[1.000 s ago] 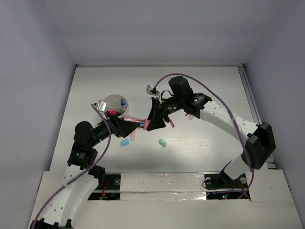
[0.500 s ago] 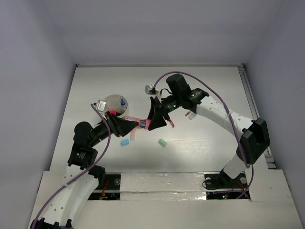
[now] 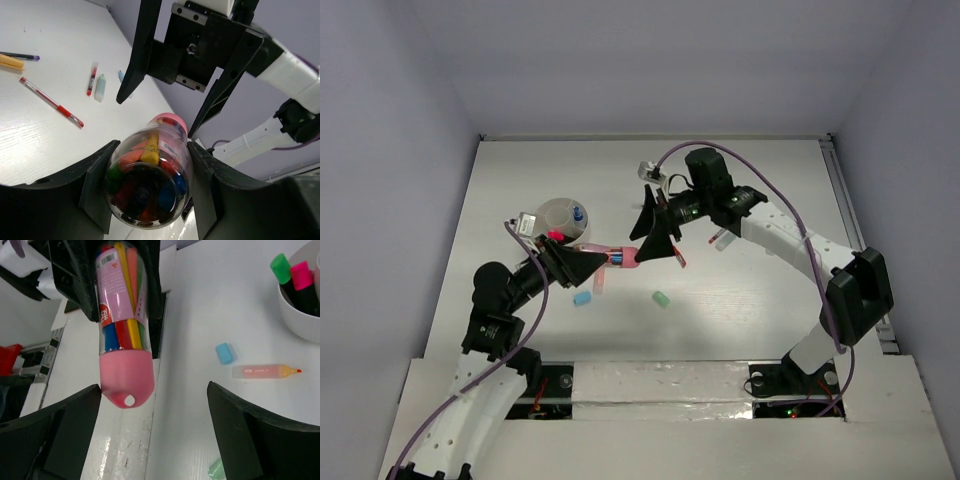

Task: Sort the stationery into containers
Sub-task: Pick up the pen from the center of the board.

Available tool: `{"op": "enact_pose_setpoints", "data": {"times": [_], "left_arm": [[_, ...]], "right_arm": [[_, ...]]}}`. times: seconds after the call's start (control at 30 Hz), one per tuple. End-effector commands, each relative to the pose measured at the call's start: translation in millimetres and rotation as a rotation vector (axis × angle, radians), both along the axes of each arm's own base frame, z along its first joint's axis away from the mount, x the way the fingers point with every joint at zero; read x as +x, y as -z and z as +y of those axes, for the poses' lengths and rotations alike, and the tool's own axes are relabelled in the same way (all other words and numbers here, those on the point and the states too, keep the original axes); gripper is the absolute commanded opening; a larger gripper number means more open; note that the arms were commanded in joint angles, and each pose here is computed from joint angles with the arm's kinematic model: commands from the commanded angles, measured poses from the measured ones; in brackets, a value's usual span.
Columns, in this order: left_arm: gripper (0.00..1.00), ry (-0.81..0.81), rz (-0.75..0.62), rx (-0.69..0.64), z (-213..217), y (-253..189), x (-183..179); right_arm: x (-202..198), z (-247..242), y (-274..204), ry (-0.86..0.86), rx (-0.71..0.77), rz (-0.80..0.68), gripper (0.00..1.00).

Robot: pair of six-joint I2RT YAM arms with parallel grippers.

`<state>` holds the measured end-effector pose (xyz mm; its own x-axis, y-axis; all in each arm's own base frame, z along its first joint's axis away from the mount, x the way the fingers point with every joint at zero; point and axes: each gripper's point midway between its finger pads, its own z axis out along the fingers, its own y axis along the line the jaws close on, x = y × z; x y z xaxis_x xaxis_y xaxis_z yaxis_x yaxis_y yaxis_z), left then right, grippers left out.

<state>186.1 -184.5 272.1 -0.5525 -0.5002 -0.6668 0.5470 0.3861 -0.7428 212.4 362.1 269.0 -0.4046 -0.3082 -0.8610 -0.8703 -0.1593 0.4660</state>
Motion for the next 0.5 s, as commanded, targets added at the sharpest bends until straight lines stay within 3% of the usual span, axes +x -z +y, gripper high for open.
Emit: {"op": "enact_pose_setpoints", "data": {"times": [0.0,0.2,0.47], "left_arm": [[0.00,-0.029,-0.109,-0.103,4.0,-35.4,-1.5],[0.00,-0.103,-0.158,-0.199,13.9,-55.7,4.6],[0.00,-0.275,-0.259,-0.374,44.3,-77.8,10.4]], "right_arm": [[5.0,-1.5,-32.6,0.053,0.102,0.004,0.92],[21.4,-0.8,-41.4,0.216,0.217,0.009,1.00],[2.0,-17.4,-83.7,0.246,0.590,0.287,1.00]]}}
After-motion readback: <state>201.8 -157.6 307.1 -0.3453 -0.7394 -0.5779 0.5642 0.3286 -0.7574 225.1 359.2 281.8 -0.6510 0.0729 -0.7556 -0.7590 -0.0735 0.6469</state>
